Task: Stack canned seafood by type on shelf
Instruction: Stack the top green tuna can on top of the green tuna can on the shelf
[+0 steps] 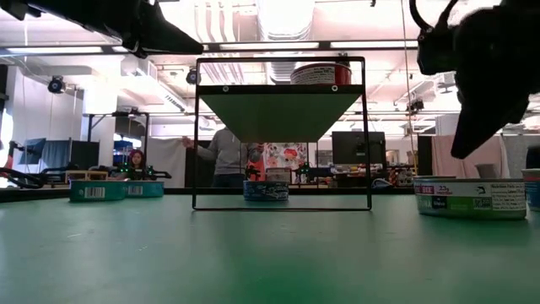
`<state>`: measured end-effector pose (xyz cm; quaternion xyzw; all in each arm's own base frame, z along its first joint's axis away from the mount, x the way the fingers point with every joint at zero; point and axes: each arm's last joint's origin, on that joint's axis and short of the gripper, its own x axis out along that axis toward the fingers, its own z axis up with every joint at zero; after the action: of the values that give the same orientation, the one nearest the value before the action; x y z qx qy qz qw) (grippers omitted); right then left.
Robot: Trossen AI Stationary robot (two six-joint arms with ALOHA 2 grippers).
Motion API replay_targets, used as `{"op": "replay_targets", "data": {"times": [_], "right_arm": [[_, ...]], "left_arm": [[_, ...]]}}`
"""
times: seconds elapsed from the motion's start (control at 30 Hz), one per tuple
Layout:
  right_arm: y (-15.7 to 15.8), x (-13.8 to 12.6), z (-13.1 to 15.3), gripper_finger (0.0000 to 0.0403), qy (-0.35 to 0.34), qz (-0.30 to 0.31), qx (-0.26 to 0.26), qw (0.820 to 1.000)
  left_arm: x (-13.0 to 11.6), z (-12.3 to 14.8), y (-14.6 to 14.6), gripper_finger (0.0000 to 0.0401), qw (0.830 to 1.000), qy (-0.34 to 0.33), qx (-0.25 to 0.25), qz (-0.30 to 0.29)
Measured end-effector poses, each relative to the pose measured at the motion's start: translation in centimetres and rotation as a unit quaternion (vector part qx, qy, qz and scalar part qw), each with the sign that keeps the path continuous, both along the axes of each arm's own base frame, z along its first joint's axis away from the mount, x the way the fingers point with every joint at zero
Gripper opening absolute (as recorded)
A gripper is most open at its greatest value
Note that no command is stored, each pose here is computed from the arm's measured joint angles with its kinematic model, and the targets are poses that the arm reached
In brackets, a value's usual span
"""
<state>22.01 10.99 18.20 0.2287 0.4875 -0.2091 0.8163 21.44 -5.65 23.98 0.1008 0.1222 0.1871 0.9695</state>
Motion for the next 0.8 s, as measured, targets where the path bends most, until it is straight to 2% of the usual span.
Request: {"op": "replay_targets", "data": {"times": [0.13,0.57,0.8], "right_arm": [[-0.2,-0.3,-0.8,0.0012,0.013,0.017,-0.021,1.0],[0.3,-0.1,-1.3,0.0012,0.007,0.002,-0.011,1.0],[1.3,1.0,-2.7,0.0012,-0.001,0.042,-0.015,0.999]], "left_arm": [[0.0,0.0,-0.1,0.0,1.0,-0.001,-0.006,-0.01],[0.0,0.0,-0.1,0.0,1.0,-0.004,-0.01,-0.01],[0.0,0.0,-0.1,0.0,1.0,-0.003,-0.01,-0.01]]}}
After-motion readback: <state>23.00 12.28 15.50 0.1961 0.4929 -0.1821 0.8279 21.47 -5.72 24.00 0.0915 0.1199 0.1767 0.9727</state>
